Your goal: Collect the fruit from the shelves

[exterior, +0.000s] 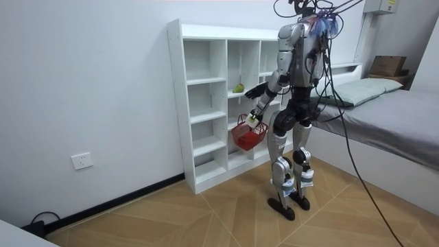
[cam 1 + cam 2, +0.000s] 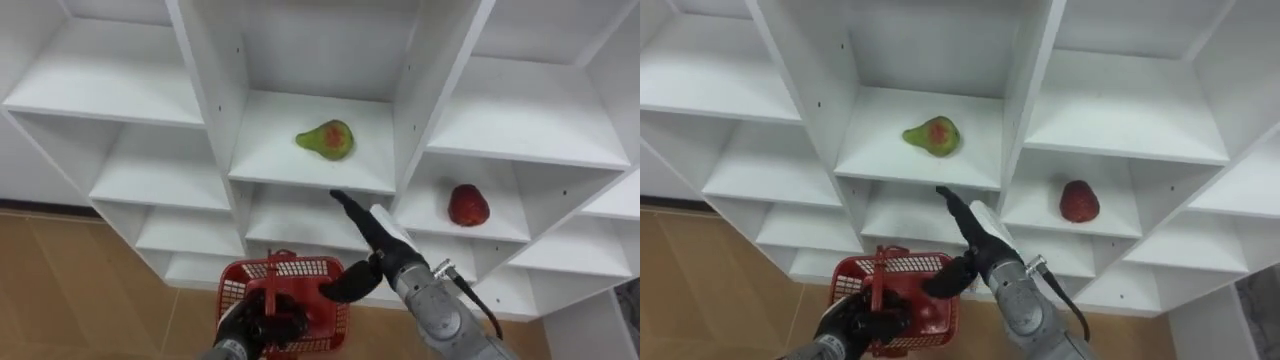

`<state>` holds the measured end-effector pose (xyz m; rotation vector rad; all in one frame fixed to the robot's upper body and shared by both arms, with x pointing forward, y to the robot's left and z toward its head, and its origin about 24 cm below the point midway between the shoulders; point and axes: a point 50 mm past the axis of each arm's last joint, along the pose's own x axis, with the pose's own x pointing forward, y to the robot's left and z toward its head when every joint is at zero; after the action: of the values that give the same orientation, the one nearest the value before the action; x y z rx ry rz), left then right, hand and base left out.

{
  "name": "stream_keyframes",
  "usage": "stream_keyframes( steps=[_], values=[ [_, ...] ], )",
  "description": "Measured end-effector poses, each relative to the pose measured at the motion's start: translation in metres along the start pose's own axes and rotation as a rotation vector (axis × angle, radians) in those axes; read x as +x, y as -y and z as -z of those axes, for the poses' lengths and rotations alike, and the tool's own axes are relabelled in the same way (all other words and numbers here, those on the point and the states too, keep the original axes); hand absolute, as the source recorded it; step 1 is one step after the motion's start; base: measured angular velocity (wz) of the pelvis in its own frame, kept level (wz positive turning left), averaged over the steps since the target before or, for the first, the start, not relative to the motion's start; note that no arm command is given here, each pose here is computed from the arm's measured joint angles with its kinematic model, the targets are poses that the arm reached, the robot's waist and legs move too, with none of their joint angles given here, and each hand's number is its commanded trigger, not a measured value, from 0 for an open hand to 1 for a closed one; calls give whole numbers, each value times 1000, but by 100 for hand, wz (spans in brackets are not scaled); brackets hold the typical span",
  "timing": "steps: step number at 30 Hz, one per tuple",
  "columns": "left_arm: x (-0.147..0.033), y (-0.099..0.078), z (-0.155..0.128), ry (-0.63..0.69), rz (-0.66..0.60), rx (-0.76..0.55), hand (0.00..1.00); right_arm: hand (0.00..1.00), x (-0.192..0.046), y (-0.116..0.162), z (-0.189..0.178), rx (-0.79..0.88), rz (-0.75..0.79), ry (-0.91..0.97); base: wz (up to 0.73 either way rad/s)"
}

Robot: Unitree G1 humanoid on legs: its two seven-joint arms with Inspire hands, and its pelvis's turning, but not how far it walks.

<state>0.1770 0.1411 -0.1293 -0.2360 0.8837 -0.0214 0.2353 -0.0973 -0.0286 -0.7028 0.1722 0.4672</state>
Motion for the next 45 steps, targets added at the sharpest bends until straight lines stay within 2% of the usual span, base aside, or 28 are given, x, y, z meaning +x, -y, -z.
stream_keyframes(
  steps=[9, 22, 29, 38, 45],
  values=[
    [0, -8, -4, 19, -44, -17, 100, 0, 0, 20, -28, -155, 97, 134, 1],
    [0, -18, -20, 75, -100, -57, 100, 0, 8, 64, -63, -193, 250, 286, 7],
    [-3, -30, -34, 118, -133, -90, 100, 0, 20, 107, -59, 3, 357, 225, 10],
    [-4, -34, -30, 64, -150, -78, 100, 0, 37, 158, -49, 90, 477, 87, 16],
    [-4, -33, -31, 52, -131, -35, 100, 0, 42, 168, -24, 193, 503, -49, 17]
  ],
)
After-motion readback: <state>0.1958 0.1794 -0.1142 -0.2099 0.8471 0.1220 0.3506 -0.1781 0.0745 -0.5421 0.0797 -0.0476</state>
